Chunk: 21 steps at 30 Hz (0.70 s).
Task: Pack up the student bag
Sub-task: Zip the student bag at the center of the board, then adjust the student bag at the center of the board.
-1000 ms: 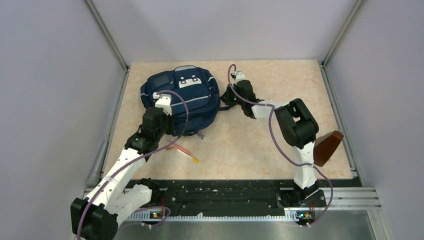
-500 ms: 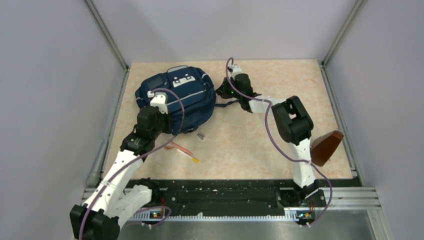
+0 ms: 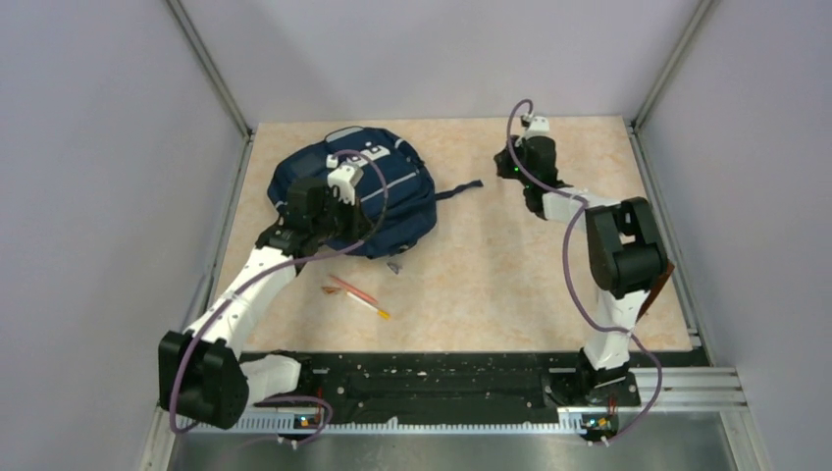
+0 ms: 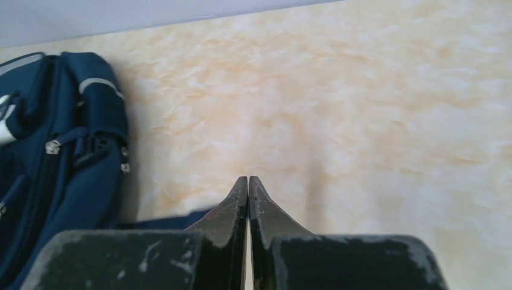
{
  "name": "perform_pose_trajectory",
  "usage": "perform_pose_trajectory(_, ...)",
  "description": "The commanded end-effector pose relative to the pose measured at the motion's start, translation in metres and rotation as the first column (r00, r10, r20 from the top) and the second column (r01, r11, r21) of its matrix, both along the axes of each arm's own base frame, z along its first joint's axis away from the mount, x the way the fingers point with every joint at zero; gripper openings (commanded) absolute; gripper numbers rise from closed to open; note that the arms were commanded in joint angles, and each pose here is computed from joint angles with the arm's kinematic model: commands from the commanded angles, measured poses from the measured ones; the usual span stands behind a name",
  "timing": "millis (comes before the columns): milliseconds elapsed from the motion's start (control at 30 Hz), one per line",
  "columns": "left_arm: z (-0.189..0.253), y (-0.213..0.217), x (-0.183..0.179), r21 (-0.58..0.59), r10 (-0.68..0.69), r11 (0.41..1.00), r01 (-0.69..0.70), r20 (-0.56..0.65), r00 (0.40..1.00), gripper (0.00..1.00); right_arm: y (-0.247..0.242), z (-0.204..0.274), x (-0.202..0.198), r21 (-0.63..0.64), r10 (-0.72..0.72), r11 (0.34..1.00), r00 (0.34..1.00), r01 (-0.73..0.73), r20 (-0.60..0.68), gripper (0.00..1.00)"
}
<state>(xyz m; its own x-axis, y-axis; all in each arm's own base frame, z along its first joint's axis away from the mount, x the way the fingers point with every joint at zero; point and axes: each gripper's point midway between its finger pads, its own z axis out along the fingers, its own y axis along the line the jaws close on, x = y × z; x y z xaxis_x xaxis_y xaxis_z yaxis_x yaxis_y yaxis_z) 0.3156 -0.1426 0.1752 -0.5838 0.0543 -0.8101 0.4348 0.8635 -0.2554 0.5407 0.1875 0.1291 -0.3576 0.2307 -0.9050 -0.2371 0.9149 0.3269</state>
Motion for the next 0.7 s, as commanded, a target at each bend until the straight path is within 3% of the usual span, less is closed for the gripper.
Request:
perform_pose_trajectory(0, 0.101, -0.048, 0.028, -0.094, -0.203, 0.964, 0.249, 0.348, 0.915, 0.00, -0.030, 0.034, -0.014, -0.023, -0.040, 0.999, 0.996, 0.042, 0.080, 0.00)
perform_pose_trajectory(67, 0.085, -0.056, 0.021, -0.074, -0.251, 0.955, 0.286, 0.308, 0.918, 0.03, -0.033, 0.030, -0.025, -0.041, -0.017, 0.999, 0.999, 0.019, 0.047, 0.05)
perform_pose_trajectory(100, 0.078, -0.061, 0.016, -0.067, -0.277, 0.949, 0.308, 0.288, 0.917, 0.10, -0.032, 0.028, -0.030, -0.048, 0.002, 0.999, 1.000, -0.001, 0.029, 0.16)
perform_pose_trajectory(200, 0.065, -0.068, 0.006, -0.067, -0.289, 0.947, 0.314, 0.245, 0.925, 0.50, -0.021, 0.029, -0.047, -0.026, 0.077, 0.997, 0.997, -0.078, -0.004, 0.51)
perform_pose_trajectory(233, 0.064, -0.066, 0.006, -0.075, -0.265, 0.954, 0.290, 0.239, 0.934, 0.61, -0.016, 0.030, -0.052, -0.011, 0.112, 0.994, 0.994, -0.112, -0.008, 0.57)
perform_pose_trajectory(267, 0.067, -0.064, 0.004, -0.088, -0.241, 0.959, 0.269, 0.244, 0.939, 0.65, -0.008, 0.033, -0.058, 0.010, 0.158, 0.987, 0.987, -0.158, -0.009, 0.61)
perform_pose_trajectory(333, 0.074, -0.058, 0.002, -0.114, -0.182, 0.969, 0.219, 0.268, 0.946, 0.77, 0.004, 0.039, -0.064, 0.038, 0.221, 0.975, 0.975, -0.220, -0.003, 0.65)
perform_pose_trajectory(433, 0.081, -0.032, 0.006, -0.187, 0.037, 0.982, 0.017, 0.282, 0.959, 0.86, 0.017, 0.048, -0.066, 0.069, 0.277, 0.958, 0.961, -0.277, 0.012, 0.69)
perform_pose_trajectory(567, 0.058, 0.006, 0.016, -0.199, 0.279, 0.950, -0.240, 0.198, 0.940, 0.89, 0.038, 0.050, -0.061, 0.118, 0.309, 0.944, 0.951, -0.309, 0.015, 0.70)
perform_pose_trajectory(667, 0.036, 0.020, 0.020, -0.242, 0.350, 0.916, -0.319, 0.097, 0.932, 0.90, 0.055, 0.044, -0.054, 0.136, 0.319, 0.939, 0.948, -0.317, 0.004, 0.70)
